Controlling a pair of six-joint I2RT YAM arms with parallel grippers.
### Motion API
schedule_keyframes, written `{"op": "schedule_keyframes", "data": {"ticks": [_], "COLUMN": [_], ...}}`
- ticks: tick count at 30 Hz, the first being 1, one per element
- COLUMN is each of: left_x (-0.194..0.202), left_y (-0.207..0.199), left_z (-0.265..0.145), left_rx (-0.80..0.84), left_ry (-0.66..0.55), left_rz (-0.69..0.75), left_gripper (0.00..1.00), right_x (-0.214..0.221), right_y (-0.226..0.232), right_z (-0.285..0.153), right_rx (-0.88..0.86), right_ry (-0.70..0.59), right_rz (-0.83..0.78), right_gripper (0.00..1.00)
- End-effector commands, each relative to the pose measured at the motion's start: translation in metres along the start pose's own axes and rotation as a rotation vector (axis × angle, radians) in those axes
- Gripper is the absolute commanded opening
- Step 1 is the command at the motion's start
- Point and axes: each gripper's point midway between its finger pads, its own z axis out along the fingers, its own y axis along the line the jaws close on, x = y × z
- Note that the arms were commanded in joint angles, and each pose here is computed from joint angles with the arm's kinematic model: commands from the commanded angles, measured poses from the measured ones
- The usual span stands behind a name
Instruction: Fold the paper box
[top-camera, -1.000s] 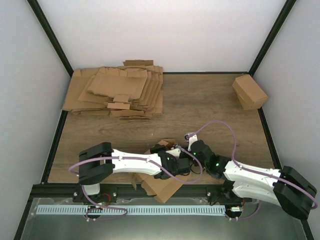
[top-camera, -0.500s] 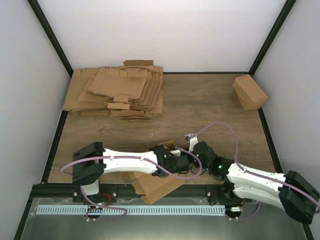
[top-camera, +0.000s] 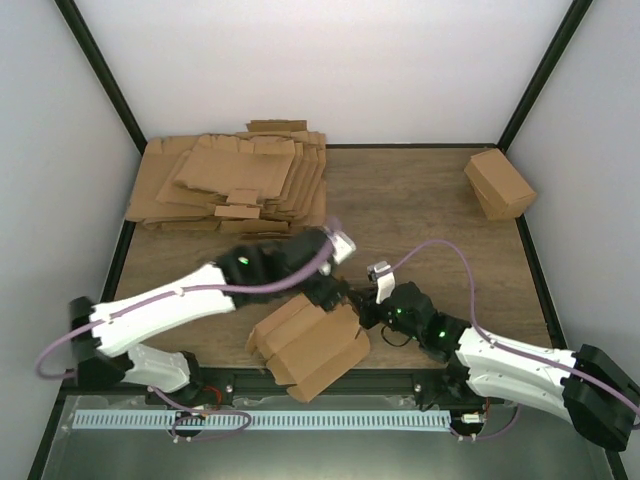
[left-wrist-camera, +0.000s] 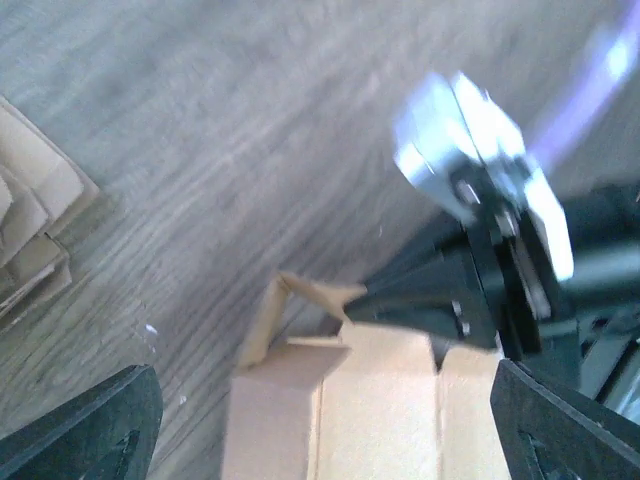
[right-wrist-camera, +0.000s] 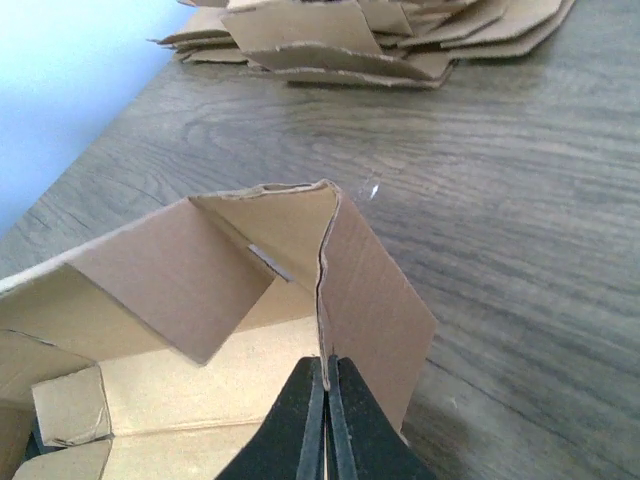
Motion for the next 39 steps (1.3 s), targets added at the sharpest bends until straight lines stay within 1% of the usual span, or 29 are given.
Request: {"op": "schedule_keyframes", "data": {"ticks": [1, 5, 8, 10, 13, 18, 21, 24, 27, 30, 33, 35, 39], "left_x": [-0.027, -0.011, 0.007, 0.021, 0.030, 0.037, 0.049, 0.070, 0.084, 0.091, 0.097, 0.100, 0.106], "left_y": [0.025, 0.077, 0.101, 0.109, 0.114, 0.120, 0.120, 0.125, 0.130, 0.131, 0.131, 0.129, 0.135], "left_z": [-0.030, -0.014, 0.005, 0.017, 0.023, 0.014, 0.015, 0.021, 0.023, 0.026, 0.030, 0.031, 0.035], "left_rx": [0.225, 0.238, 0.260, 0.266, 0.303, 0.324, 0.328, 0.299, 0.285, 0.281, 0.272, 0.279, 0.239], "left_ry": [-0.108, -0.089, -0.074, -0.054, -0.059, -0.108, -0.098, -0.071, -0.087, -0.098, -0.087, -0.089, -0.093], "left_rz": [-0.263, -0.436, -0.522, -0.555, -0.589, -0.617, -0.636, -0.682, -0.736, -0.771, -0.788, -0.796, -0.829], "left_gripper": [0.93, 0.90, 0.88, 0.88, 0.87, 0.88, 0.82, 0.74, 0.67, 0.60, 0.57, 0.56, 0.53], "right_x": [-0.025, -0.034, -0.041, -0.046, -0.054, -0.063, -0.070, -0.078, -0.088, -0.089, -0.091, -0.094, -0.099], "right_y": [0.011, 0.014, 0.018, 0.022, 0.024, 0.029, 0.031, 0.031, 0.033, 0.034, 0.035, 0.035, 0.037], "right_z": [-0.002, 0.000, 0.004, 0.008, 0.019, 0.051, 0.069, 0.084, 0.097, 0.111, 0.118, 0.119, 0.119], "right_rx": [-0.031, -0.043, -0.060, -0.083, -0.111, -0.183, -0.217, -0.247, -0.269, -0.275, -0.282, -0.272, -0.258], "right_ry": [-0.115, -0.166, -0.177, -0.175, -0.147, -0.071, -0.039, -0.027, -0.019, 0.034, 0.069, 0.077, 0.103], "right_rz": [-0.152, -0.230, -0.292, -0.338, -0.379, -0.445, -0.464, -0.470, -0.490, -0.495, -0.479, -0.466, -0.429], "right_gripper": [0.01, 0.01, 0.01, 0.01, 0.01, 0.01, 0.01, 0.01, 0.01, 0.01, 0.01, 0.01, 0.01]}}
